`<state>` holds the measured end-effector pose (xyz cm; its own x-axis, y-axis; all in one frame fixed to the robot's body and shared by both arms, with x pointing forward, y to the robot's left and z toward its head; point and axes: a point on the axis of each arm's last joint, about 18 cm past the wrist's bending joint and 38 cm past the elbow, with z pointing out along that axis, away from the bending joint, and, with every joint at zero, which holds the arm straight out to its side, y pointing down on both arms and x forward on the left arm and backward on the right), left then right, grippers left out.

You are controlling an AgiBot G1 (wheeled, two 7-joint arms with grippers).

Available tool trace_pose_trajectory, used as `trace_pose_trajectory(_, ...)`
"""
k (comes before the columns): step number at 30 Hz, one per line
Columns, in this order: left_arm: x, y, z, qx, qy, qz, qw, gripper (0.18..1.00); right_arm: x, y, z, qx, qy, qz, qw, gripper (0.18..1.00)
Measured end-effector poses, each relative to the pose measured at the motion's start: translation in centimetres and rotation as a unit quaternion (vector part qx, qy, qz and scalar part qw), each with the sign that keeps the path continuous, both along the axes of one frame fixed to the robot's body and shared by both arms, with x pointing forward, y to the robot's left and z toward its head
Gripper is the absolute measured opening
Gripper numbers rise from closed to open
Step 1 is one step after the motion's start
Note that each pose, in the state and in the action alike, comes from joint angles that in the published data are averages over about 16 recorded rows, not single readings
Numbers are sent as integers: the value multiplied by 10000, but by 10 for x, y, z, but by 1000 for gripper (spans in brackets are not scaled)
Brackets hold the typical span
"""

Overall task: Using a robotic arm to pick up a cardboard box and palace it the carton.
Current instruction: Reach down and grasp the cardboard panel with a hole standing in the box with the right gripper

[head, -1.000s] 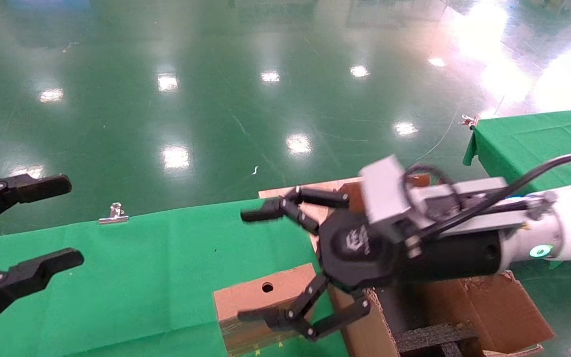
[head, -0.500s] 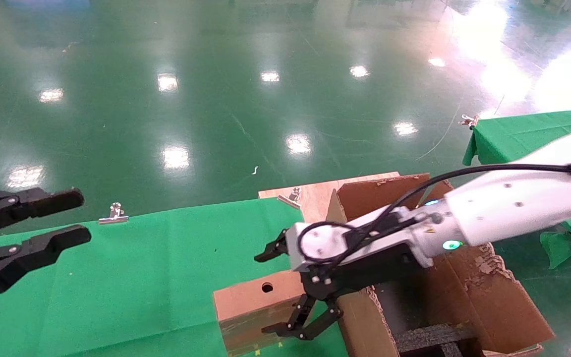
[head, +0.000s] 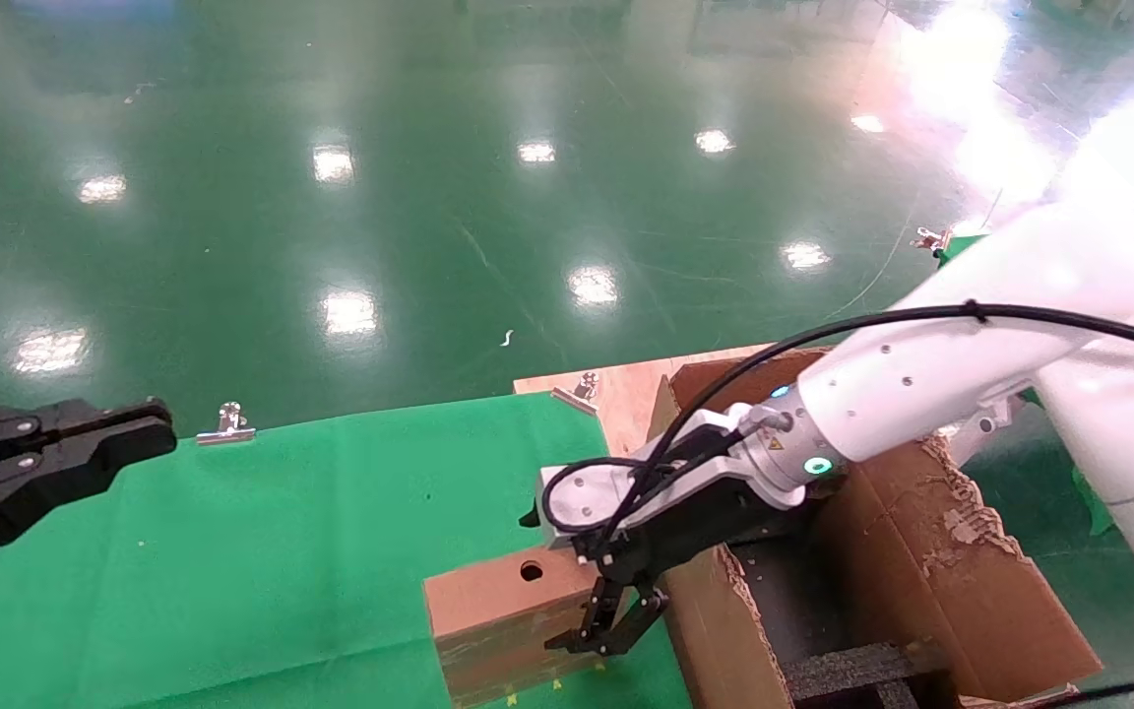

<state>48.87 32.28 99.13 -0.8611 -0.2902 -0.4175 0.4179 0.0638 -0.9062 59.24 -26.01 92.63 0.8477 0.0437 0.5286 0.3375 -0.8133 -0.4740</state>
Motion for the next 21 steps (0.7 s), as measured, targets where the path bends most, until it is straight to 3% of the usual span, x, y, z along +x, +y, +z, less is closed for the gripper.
trace_pose_trajectory(11, 0, 0, 0, -1, 0, 1, 10000, 197, 9, 6, 1, -545, -130, 52, 9984, 1001)
trace_pose_trajectory(21, 0, 0, 0, -3, 1, 2, 10000, 227, 11, 7, 1, -609, -140, 62, 9980, 982)
